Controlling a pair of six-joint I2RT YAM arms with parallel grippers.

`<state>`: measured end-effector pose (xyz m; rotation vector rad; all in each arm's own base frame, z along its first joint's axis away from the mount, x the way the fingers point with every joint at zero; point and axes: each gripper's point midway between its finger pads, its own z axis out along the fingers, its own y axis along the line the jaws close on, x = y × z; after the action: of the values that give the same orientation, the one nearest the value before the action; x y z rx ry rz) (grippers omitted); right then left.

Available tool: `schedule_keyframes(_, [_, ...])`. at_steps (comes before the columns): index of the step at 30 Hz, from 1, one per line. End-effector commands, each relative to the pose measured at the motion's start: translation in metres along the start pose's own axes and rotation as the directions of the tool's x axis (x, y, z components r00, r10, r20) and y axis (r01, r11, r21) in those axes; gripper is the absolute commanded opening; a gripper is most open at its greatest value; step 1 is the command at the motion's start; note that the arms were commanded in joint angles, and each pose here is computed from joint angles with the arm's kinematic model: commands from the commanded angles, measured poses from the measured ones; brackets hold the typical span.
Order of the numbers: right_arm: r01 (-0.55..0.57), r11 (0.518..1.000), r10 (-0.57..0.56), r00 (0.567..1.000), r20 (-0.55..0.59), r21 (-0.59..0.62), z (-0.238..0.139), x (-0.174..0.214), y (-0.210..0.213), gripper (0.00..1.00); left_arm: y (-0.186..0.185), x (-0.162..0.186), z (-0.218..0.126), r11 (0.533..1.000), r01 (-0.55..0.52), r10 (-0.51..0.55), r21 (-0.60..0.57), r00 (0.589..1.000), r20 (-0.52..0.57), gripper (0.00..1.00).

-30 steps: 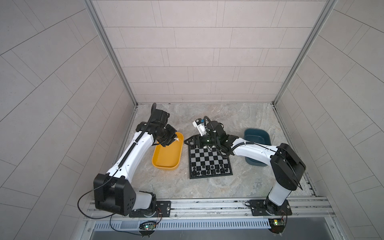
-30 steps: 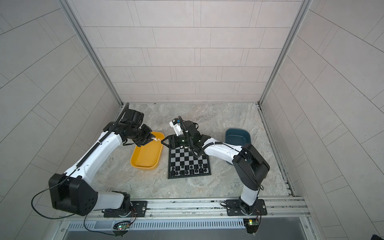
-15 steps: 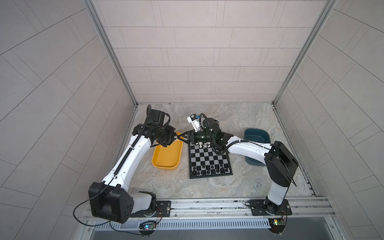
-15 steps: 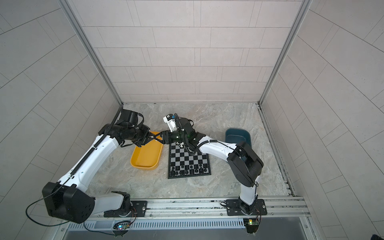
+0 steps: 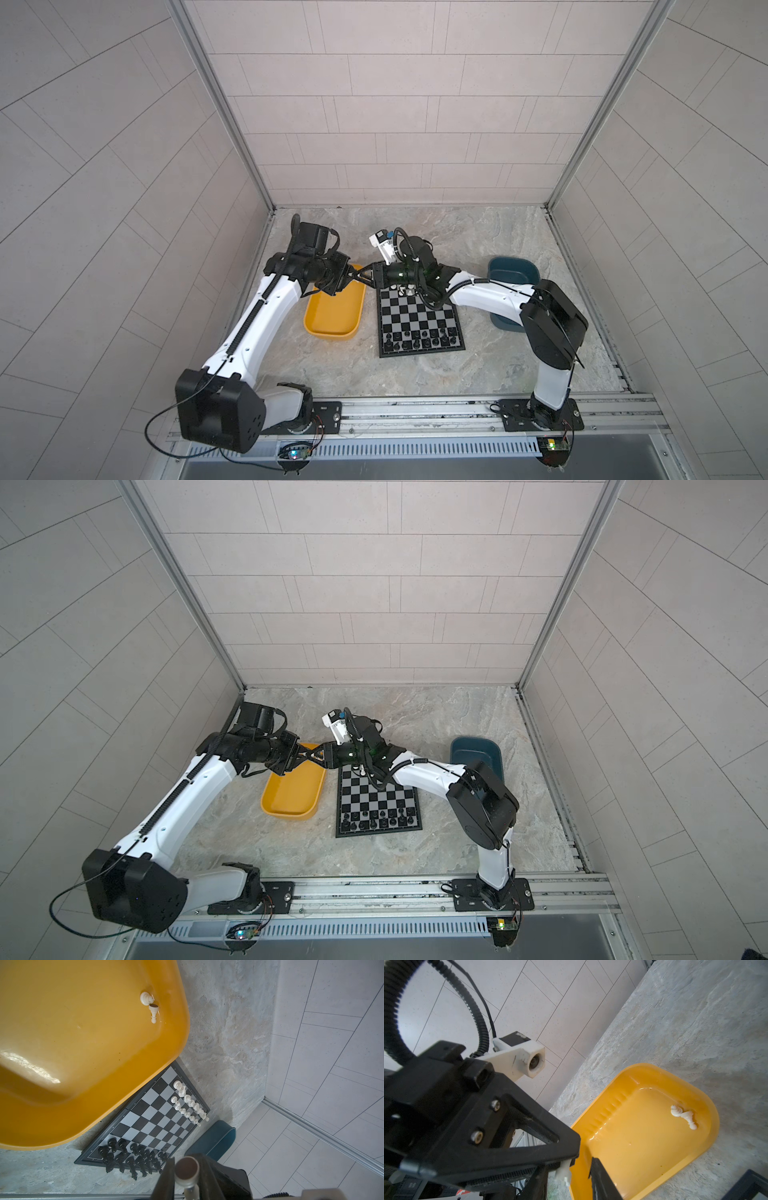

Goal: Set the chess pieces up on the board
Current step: 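Lift the white piece with the left gripper while the right gripper reaches toward it, then close the right gripper on the white piece and pull it from the left gripper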

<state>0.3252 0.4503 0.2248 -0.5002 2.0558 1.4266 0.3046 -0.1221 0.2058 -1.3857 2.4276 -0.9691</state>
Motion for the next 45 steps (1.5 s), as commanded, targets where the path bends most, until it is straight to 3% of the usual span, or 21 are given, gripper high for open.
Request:
schedule_keyframes(1, [0.008,1.0,-0.007,1.0,0.02,-0.015,0.004,-0.009,0.008,0.3,0.005,0.006,-0.002,0.999,0.034,-0.034,0.0,0.999,-0.019,0.13])
schedule_keyframes(12, [0.008,1.0,-0.008,1.0,0.014,0.03,0.007,-0.007,-0.003,0.1,0.012,0.015,0.0,0.999,0.045,-0.046,-0.016,0.998,-0.043,0.14])
schedule_keyframes(15, [0.014,0.999,-0.014,1.0,0.004,0.031,0.006,-0.006,-0.002,0.0,0.013,0.012,0.004,0.999,0.038,-0.038,-0.013,0.999,-0.036,0.19])
schedule_keyframes(18, [0.037,0.998,-0.037,0.999,-0.003,0.047,-0.003,-0.006,0.002,0.0,0.011,0.006,0.008,1.0,0.006,-0.006,-0.011,1.0,-0.012,0.26])
schedule_keyframes(21, [0.062,0.996,-0.06,0.998,-0.022,0.069,-0.014,-0.006,0.007,0.0,0.003,-0.002,0.013,0.999,-0.043,0.043,0.012,0.999,0.002,0.43])
schedule_keyframes(25, [0.076,0.991,-0.071,0.996,-0.054,0.108,-0.035,-0.001,0.007,0.0,-0.011,-0.025,0.011,0.988,-0.156,0.154,0.022,0.987,0.054,0.77])
schedule_keyframes(28, [0.085,0.983,-0.071,0.993,-0.092,0.16,-0.056,0.004,0.003,0.0,-0.021,-0.039,0.004,0.954,-0.299,0.296,0.023,0.952,0.078,0.98])
schedule_keyframes(29, [0.089,0.978,-0.068,0.991,-0.115,0.188,-0.064,0.008,-0.001,0.0,-0.024,-0.04,0.001,0.927,-0.374,0.372,0.019,0.925,0.078,1.0])
schedule_keyframes(30, [0.098,0.97,-0.067,0.988,-0.142,0.223,-0.071,0.011,-0.005,0.0,-0.023,-0.039,0.0,0.901,-0.435,0.433,0.009,0.899,0.065,1.0])
schedule_keyframes(32, [0.149,0.931,-0.073,0.971,-0.229,0.333,-0.091,0.02,-0.018,0.0,-0.016,-0.031,-0.005,0.791,-0.611,0.611,-0.014,0.791,0.01,1.0])
schedule_keyframes(34, [0.209,0.872,-0.061,0.944,-0.325,0.443,-0.113,0.029,-0.031,0.0,0.001,-0.024,-0.012,0.705,-0.708,0.708,-0.046,0.706,-0.029,1.0])
schedule_keyframes(37, [0.316,0.778,-0.059,0.898,-0.437,0.544,-0.137,0.029,-0.044,0.0,0.023,-0.013,-0.02,0.634,-0.772,0.771,-0.044,0.635,-0.049,1.0])
schedule_keyframes(38, [0.348,0.751,-0.061,0.883,-0.465,0.562,-0.141,0.027,-0.048,0.0,0.027,-0.009,-0.02,0.631,-0.775,0.774,-0.025,0.631,-0.043,1.0])
schedule_keyframes(40, [0.392,0.712,-0.053,0.857,-0.512,0.583,-0.141,0.026,-0.058,0.0,0.033,-0.003,-0.017,0.666,-0.746,0.746,0.032,0.666,-0.007,1.0])
schedule_keyframes(43, [0.417,0.681,-0.003,0.824,-0.567,0.602,-0.129,0.031,-0.074,0.0,0.032,-0.001,-0.013,0.685,-0.713,0.713,0.152,0.699,0.064,1.0])
schedule_keyframes(45, [0.437,0.676,0.034,0.786,-0.618,0.593,-0.115,0.04,-0.088,0.0,0.039,-0.004,-0.007,0.695,-0.701,0.699,0.159,0.711,0.079,1.0])
